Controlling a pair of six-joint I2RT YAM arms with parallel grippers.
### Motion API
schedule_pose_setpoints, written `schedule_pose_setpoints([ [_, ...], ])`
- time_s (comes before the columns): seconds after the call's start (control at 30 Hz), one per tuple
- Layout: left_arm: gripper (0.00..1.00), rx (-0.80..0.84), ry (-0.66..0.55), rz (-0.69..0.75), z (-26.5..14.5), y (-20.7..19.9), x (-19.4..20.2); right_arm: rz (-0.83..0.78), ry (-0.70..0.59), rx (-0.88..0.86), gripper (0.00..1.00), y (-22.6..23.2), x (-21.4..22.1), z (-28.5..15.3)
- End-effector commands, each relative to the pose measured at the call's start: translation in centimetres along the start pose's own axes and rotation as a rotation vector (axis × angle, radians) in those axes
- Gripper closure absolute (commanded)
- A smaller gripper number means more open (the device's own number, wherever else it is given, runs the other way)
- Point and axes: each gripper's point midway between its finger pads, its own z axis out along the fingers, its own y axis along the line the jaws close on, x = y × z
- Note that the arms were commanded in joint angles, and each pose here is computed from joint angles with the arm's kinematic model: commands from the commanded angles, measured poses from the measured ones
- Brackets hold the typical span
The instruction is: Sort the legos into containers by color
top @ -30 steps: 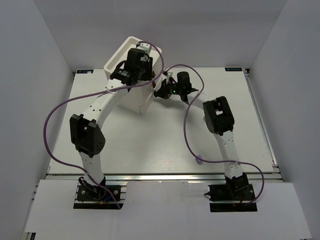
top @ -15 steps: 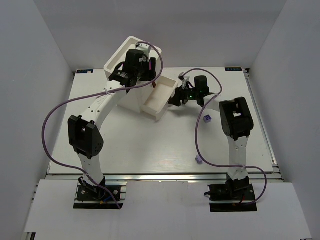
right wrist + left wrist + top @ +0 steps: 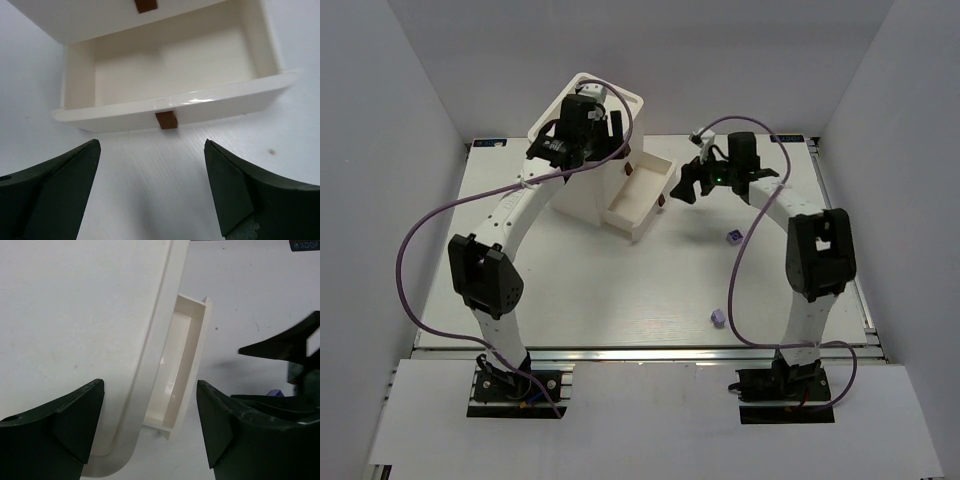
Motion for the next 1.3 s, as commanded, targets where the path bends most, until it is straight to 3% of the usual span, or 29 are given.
schedule_pose_setpoints([
  [0.0, 0.16, 0.013, -0.094, -0.070, -4.4, -0.3, -3.6, -0.134, -0.010, 0.173, 0.11, -1.2, -3.0, -4.7],
  [0.1, 0.21, 0.066, -0.146, -0.103, -6.5, -1.3, -5.3, -0.045, -0.009, 0.399, 0.11, -3.4, -3.8, -8.4],
  [0.13, 0.32, 0.088, -0.155, -0.110, -7.1, -1.7, -5.6, -0.055, 0.009, 0.399, 0.12, -3.7, -3.7, -9.5],
  [0.2, 0.52, 0.178, -0.131, -0.121, -8.0, -3.8, -4.6, 0.033, 0.101, 0.361, 0.42, -2.9, -2.2, -10.5],
  [0.23, 0.67, 0.224, -0.112, -0.124, -8.9, -4.4, -3.7, 0.123, 0.189, 0.338, 0.55, -2.5, 0.3, -11.0],
  [0.27, 0.72, 0.259, -0.096, -0.134, -9.4, -4.9, -3.2, 0.151, 0.225, 0.317, 0.66, -1.9, 1.1, -11.2],
  [0.33, 0.77, 0.352, -0.095, -0.171, -11.3, -6.6, -2.8, 0.203, 0.284, 0.323, 0.66, -1.8, 2.7, -12.1],
  [0.43, 0.66, 0.477, -0.047, -0.204, -13.3, -8.5, -0.7, 0.246, 0.366, 0.381, 0.41, -1.6, 5.5, -13.6],
  [0.47, 0.52, 0.504, -0.018, -0.211, -13.6, -8.9, 0.1, 0.243, 0.379, 0.397, 0.23, -1.6, 5.9, -13.9],
  [0.53, 0.40, 0.538, 0.016, -0.206, -14.5, -9.8, 1.2, 0.245, 0.431, 0.439, 0.12, -1.7, 7.4, -14.7],
  [0.57, 0.32, 0.555, 0.027, -0.212, -15.3, -9.9, 1.5, 0.235, 0.453, 0.446, 0.11, -1.7, 7.9, -14.9],
  [0.7, 0.24, 0.588, 0.109, -0.240, -15.9, -10.9, 5.5, 0.238, 0.565, 0.487, 0.11, -2.5, 11.4, -15.5],
  [0.9, 0.23, 0.588, 0.135, -0.289, -16.5, -11.8, 8.5, 0.221, 0.663, 0.536, 0.12, -3.8, 15.0, -15.6],
  [1.27, 0.24, 0.550, 0.239, -0.271, -15.0, -13.7, 13.0, 0.229, 0.672, 0.530, 0.26, -6.0, 16.2, -13.6],
])
